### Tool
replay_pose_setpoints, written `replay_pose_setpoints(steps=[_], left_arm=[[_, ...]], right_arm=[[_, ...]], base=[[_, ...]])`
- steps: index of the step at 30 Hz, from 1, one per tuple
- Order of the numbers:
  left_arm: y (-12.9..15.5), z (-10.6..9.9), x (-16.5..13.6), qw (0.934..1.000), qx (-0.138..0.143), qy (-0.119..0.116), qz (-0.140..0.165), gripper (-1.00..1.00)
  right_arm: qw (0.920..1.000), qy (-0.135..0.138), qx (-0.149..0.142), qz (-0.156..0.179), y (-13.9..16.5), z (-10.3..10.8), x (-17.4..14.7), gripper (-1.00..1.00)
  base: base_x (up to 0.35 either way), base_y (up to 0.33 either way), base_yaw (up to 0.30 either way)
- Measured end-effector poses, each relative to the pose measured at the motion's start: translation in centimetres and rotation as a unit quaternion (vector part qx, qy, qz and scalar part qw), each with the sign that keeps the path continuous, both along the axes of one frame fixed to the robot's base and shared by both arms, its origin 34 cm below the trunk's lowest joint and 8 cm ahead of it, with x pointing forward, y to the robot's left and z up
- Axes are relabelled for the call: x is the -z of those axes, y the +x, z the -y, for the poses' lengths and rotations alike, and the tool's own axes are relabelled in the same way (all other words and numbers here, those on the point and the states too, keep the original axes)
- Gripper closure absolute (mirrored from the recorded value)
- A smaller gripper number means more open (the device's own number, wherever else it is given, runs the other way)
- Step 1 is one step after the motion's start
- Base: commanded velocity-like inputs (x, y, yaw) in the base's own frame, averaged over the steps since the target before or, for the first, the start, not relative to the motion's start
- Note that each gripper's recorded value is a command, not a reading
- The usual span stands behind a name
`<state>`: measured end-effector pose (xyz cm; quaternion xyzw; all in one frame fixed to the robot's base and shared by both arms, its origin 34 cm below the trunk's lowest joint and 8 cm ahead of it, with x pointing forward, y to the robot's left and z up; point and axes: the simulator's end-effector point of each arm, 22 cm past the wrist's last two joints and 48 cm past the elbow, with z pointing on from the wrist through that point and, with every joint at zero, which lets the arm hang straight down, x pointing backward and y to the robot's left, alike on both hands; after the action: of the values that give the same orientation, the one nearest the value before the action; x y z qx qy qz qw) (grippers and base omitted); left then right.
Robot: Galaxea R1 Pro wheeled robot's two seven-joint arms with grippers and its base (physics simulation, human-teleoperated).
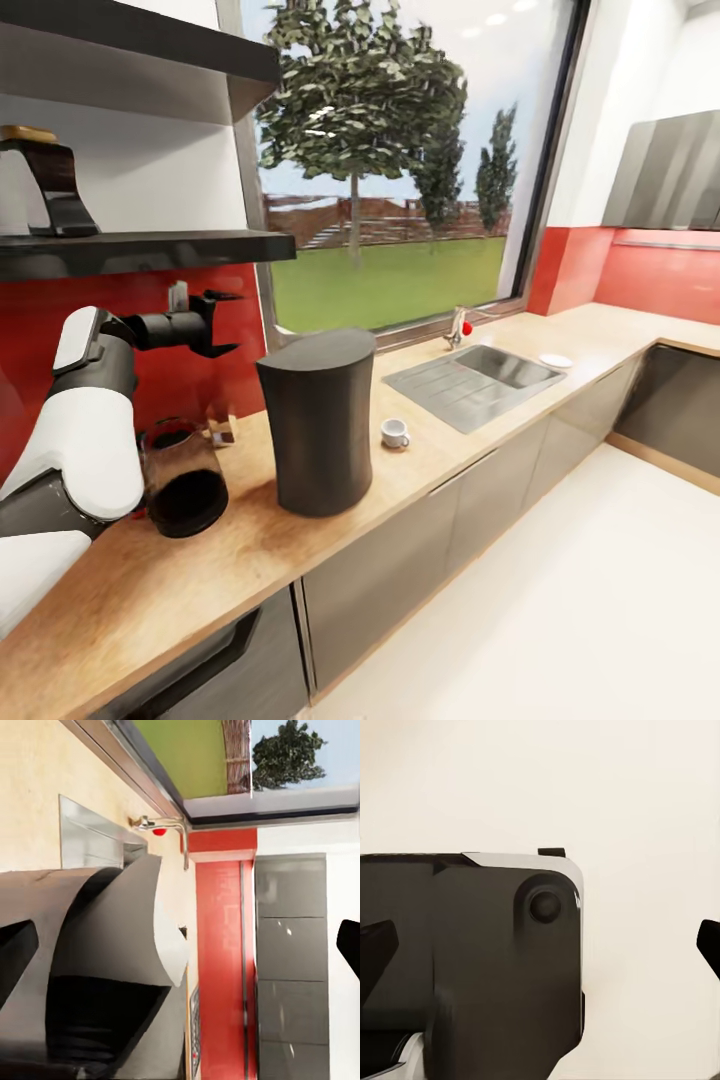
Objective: Set up a coffee station on the kitchen countertop: keep the coffee maker on the countertop, move the bottle of coffee from the kitchen shelf to the counter next to the coffee maker, place a paper coffee filter on top of the coffee maker, put the saucer next to the coffee maker with the coffee cup on the saucer, and place the electric kettle next to the coffee maker.
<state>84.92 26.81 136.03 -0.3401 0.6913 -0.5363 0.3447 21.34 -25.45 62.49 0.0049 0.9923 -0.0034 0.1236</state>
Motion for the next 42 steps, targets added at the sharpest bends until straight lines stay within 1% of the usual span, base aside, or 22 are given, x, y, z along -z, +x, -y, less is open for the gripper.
replay_pose_setpoints(steps=[7,13,14,16,18,19,22,33,36,42], left_arm=[[0.0,0.0,0.1,1.0000,0.000,0.000,-0.001,-1.00],[0.0,0.0,0.4,1.0000,0.000,0.001,-0.003,-1.00],[-0.3,0.5,0.5,1.0000,0.007,-0.007,-0.002,-1.00],[-0.1,0.9,0.9,0.9997,0.015,-0.018,-0.002,-1.00],[-0.3,1.0,0.6,0.9995,0.020,-0.022,0.003,-1.00],[-0.3,1.0,0.7,0.9996,0.020,-0.022,0.003,-1.00],[-0.4,0.7,1.4,0.9992,0.016,-0.036,-0.001,-1.00],[-1.0,-0.3,4.1,0.9962,0.008,-0.085,-0.012,-1.00],[-1.3,-0.1,4.9,0.9960,0.013,-0.088,-0.015,-1.00],[-1.7,0.1,5.7,0.9965,0.017,-0.081,-0.012,-1.00]], right_arm=[[1.0000,0.000,0.000,0.000,0.0,0.0,0.0,-1.00],[1.0000,0.000,0.000,0.000,0.0,0.0,0.0,-1.00],[1.0000,0.001,0.002,0.007,0.5,-0.3,-0.1,-1.00],[1.0000,0.006,0.002,0.007,0.7,-1.2,-0.1,-1.00],[0.9999,0.011,0.002,0.008,0.7,-2.0,-0.2,-1.00],[0.9999,0.011,0.002,0.008,0.7,-2.0,-0.2,-1.00],[0.9999,0.015,0.002,0.008,0.7,-2.5,-0.2,-1.00],[0.9998,0.016,0.003,0.008,0.7,-2.8,-0.2,-1.00],[0.9998,0.016,0.003,0.008,0.7,-2.8,-0.2,-1.00],[0.9998,0.016,0.003,0.009,0.7,-2.8,-0.2,-1.00]], base=[[-0.329,0.000,0.274],[-0.281,-0.053,0.069],[0.000,0.000,0.000],[0.000,0.000,0.000],[0.000,0.000,0.000],[0.000,0.000,0.000],[0.000,0.000,0.000],[0.000,0.000,0.000],[0.000,0.000,0.000],[0.000,0.000,0.059]])
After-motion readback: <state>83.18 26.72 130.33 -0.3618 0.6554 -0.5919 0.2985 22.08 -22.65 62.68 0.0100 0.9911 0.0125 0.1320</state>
